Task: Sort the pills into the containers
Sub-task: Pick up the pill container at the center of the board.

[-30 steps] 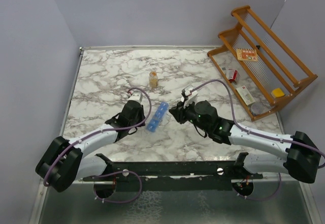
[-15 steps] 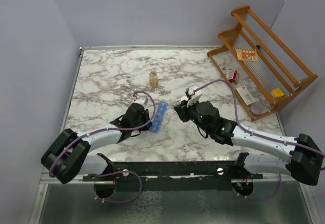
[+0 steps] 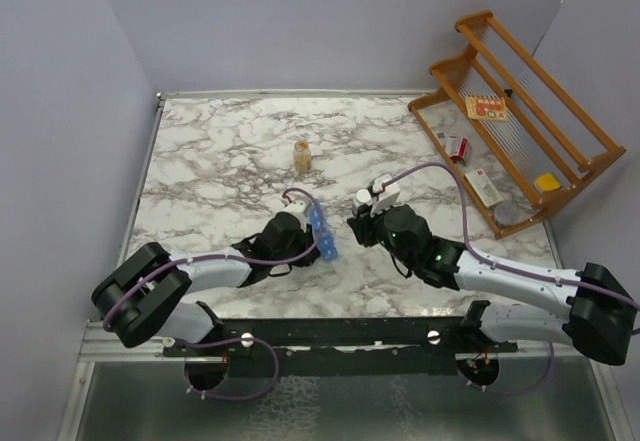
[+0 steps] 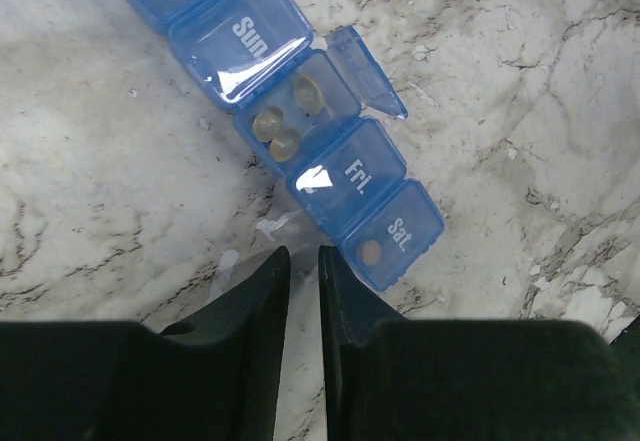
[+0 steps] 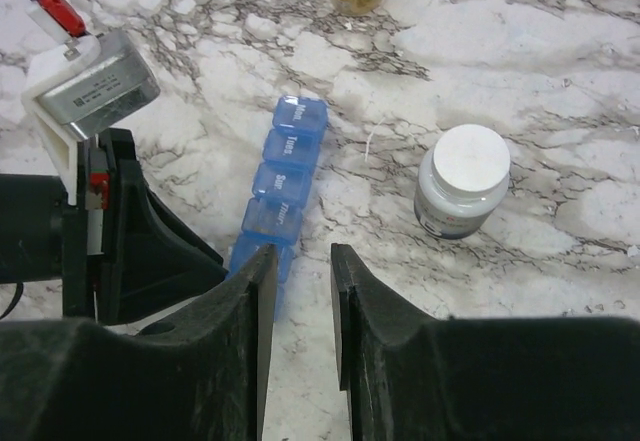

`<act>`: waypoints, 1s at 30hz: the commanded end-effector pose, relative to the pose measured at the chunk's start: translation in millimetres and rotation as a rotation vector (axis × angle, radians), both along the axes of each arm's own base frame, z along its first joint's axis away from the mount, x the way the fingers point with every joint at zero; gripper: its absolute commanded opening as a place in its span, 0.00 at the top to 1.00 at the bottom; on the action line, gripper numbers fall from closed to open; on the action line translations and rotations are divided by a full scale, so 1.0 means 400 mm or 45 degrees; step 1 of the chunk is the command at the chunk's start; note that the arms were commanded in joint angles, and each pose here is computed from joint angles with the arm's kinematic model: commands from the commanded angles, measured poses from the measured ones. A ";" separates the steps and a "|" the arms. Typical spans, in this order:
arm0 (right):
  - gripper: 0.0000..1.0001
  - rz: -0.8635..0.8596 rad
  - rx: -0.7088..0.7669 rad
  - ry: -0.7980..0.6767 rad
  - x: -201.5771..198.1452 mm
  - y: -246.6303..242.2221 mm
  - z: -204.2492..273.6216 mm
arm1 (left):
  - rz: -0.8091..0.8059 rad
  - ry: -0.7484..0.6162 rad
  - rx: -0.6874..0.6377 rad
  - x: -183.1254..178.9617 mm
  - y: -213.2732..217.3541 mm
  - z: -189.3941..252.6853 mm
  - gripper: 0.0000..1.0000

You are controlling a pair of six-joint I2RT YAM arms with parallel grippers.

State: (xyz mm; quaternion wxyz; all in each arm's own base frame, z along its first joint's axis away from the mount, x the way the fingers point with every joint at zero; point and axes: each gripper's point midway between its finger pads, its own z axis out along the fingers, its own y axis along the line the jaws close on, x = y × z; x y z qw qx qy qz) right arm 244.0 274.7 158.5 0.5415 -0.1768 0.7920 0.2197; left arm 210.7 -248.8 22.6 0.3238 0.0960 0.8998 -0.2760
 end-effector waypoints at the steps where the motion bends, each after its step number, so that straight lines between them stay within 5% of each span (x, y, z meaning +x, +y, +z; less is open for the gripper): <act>1: 0.69 -0.067 -0.014 0.032 -0.005 -0.029 -0.027 | -0.029 -0.012 -0.095 -0.003 -0.049 0.017 0.79; 8: 0.58 0.010 -0.083 0.090 -0.036 -0.033 -0.091 | -0.030 -0.054 -0.130 0.016 -0.081 0.028 0.77; 14: 0.28 0.159 -0.088 0.082 -0.073 -0.017 -0.126 | 0.030 -0.116 -0.111 0.002 -0.022 0.063 0.71; 30: 0.25 0.366 -0.161 0.069 -0.058 0.093 -0.186 | 0.267 -0.364 0.066 0.043 0.137 0.194 0.64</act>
